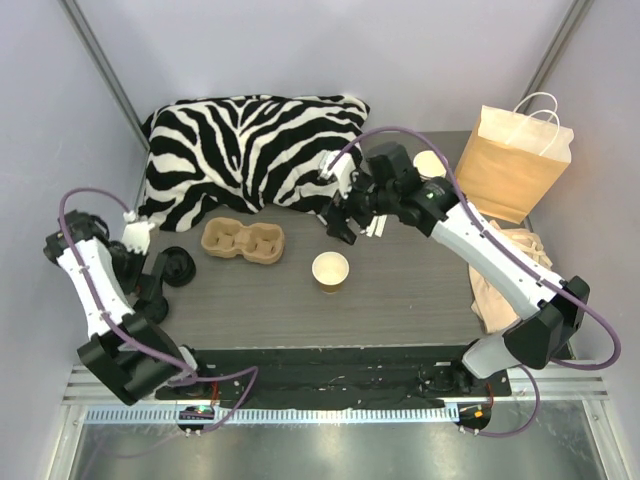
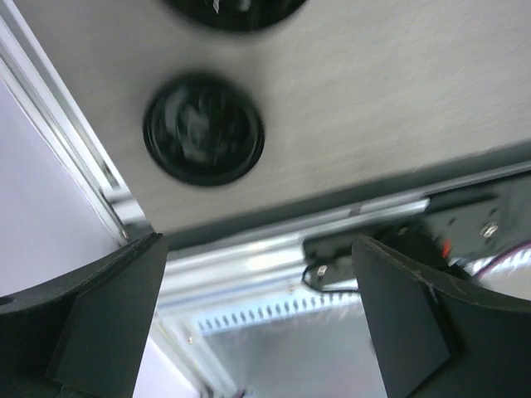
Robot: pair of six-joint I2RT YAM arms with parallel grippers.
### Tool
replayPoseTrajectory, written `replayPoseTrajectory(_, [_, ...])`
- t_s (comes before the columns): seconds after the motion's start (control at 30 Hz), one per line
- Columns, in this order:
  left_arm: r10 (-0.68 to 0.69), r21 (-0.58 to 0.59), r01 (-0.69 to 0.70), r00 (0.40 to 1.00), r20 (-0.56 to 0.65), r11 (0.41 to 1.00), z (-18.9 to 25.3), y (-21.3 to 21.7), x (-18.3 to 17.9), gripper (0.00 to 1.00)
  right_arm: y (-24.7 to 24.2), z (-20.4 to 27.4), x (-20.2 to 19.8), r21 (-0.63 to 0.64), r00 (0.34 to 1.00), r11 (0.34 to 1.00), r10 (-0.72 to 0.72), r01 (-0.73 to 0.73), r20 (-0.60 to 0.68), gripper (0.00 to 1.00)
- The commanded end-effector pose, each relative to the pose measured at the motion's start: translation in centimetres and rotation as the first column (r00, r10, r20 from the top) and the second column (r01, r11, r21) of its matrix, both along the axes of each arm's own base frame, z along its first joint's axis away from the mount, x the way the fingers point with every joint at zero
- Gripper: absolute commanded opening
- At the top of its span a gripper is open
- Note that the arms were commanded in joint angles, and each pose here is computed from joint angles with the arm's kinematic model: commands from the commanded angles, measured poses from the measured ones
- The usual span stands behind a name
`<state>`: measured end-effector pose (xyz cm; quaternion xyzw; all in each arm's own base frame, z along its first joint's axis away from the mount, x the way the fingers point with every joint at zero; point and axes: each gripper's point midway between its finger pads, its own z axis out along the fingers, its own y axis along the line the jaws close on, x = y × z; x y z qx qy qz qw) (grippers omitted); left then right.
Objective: Pack the takeout coffee
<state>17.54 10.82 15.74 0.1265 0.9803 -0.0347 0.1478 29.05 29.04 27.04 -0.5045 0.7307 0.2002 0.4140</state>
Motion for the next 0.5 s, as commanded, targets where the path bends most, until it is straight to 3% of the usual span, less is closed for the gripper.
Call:
replayPoseTrajectory(0.0, [-0.175, -0.056, 0.168, 0.97, -0.169, 0.984, -2.4, 0.6, -6.1, 1.0, -1.6, 2.9, 0.1, 0.085, 0.999, 0.996, -0.037, 0.039, -0.03, 0.95])
replayPoseTrajectory(0.2, [-0.351, 0.002, 0.353, 0.931, -0.104, 0.936, -7.0, 0.8, -6.2, 0.99, -3.7, 3.4, 2.2, 0.087, 0.99, 0.987, -0.132, 0.135, -0.045, 0.97])
replayPoseTrajectory(0.33, [-0.519, 0.056, 0.52, 0.854, -0.034, 0.852, -8.6, 0.4, -5.4, 0.98, -5.1, 3.2, 3.2, 0.067, 0.98, 0.979, -0.186, 0.191, -0.066, 0.98])
replayPoseTrajectory(0.47, [-0.577, 0.105, 0.575, 0.816, -0.013, 0.811, -10.2, 1.0, -4.5, 0.98, -6.0, 3.0, 3.4, 0.056, 0.975, 0.975, -0.211, 0.215, -0.073, 0.98])
